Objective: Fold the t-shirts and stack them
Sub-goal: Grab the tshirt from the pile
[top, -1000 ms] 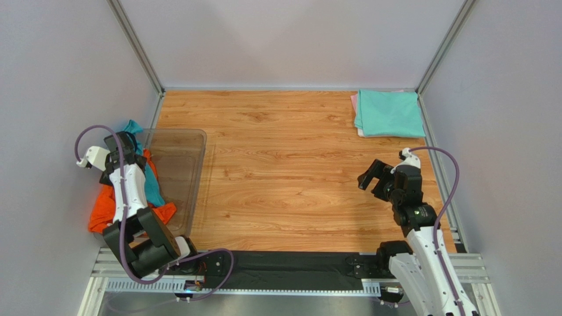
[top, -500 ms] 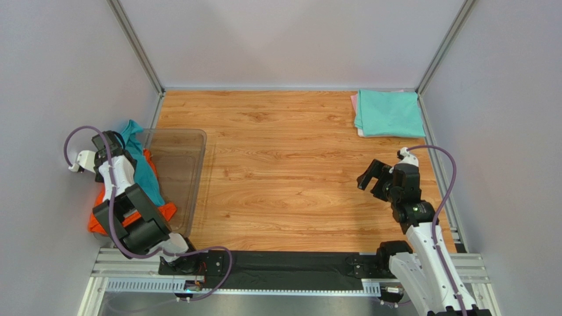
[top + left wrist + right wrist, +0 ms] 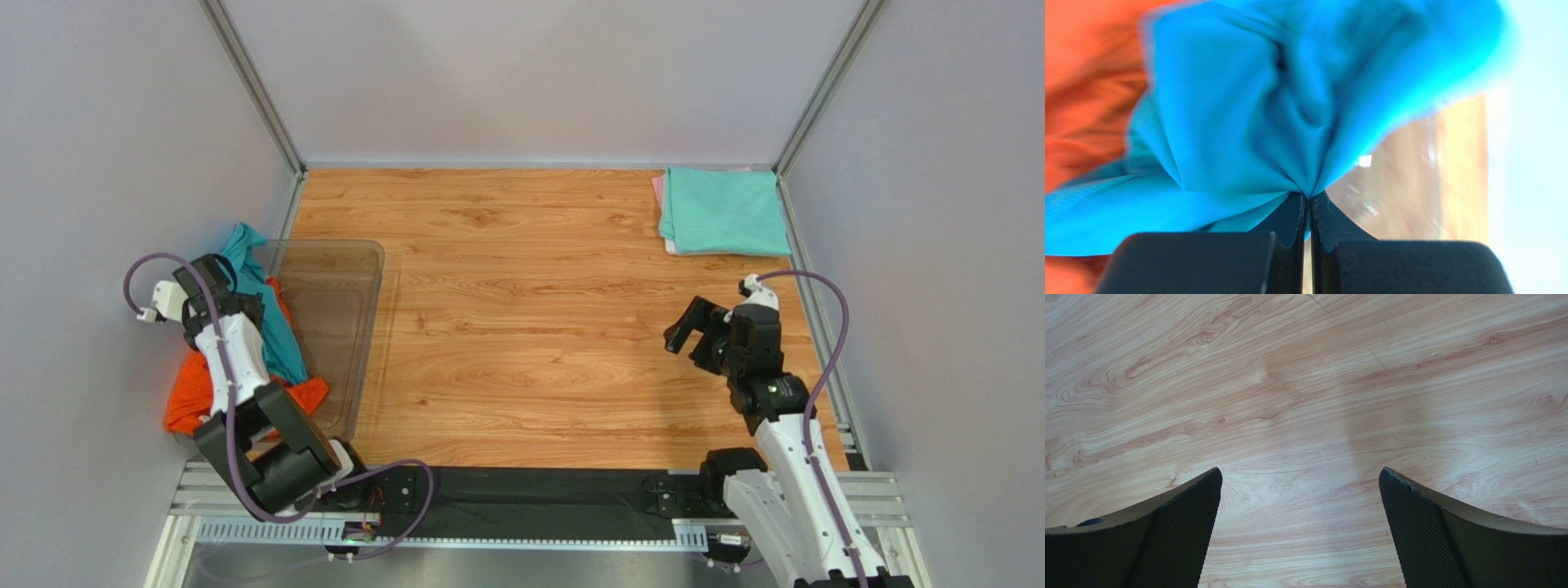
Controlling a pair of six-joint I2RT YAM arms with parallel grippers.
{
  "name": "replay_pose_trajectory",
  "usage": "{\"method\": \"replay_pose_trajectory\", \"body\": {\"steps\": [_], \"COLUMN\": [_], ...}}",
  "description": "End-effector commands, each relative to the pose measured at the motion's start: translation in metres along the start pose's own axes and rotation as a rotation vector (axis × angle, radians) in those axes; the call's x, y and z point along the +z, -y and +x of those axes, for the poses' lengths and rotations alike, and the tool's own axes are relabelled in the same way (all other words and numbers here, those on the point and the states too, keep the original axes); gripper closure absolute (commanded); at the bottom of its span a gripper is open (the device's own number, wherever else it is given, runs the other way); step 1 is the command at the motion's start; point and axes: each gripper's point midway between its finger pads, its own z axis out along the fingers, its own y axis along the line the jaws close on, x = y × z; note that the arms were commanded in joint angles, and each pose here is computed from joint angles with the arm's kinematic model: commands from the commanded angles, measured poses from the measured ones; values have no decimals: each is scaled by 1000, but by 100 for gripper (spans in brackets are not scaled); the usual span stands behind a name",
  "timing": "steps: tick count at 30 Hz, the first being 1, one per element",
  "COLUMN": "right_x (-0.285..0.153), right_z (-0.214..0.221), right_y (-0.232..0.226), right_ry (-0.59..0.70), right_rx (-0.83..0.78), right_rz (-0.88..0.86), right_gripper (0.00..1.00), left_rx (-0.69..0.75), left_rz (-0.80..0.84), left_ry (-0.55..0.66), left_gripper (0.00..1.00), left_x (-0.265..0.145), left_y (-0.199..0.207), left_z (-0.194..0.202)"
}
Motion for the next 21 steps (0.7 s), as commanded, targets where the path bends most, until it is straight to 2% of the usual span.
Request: {"method": "replay_pose_trajectory", "body": {"steps": [1, 5, 9, 13, 16, 17, 19, 20, 21], "right_x": [-8, -11, -11, -11, -11, -11, -11, -12, -12], "right_z": [-25, -26, -26, -25, -26, -26, -24, -24, -25], "right_y": [-15, -16, -17, -17, -17, -17, -17, -16, -16], "right_ry": [80, 92, 91, 88, 95, 96, 95, 98, 100], "right_rx": [-12, -13, -14, -14, -14, -12, -11, -11, -10], "right_rz": [-54, -65, -70, -76, -72, -73, -76, -74, -73], "right_gripper": [0, 0, 0, 0, 0, 0, 0, 0, 0], "left_rx": [48, 138, 232, 320, 418, 478, 538, 589, 619], "left_rz": [296, 510, 814, 1044, 1226, 1324, 1386, 1447, 1489], "left_ry": [-7, -17, -23, -25, -157, -259, -365, -460, -481], "left_gripper": [100, 100, 100, 100, 100, 100, 100, 100, 100], "left_x": [-43, -95, -174, -249, -302, -327, -344, -361, -374], "left_y": [62, 102, 149, 182, 199, 205, 205, 204, 205], "left_z": [7, 26, 42, 44, 67, 86, 107, 132, 139]}}
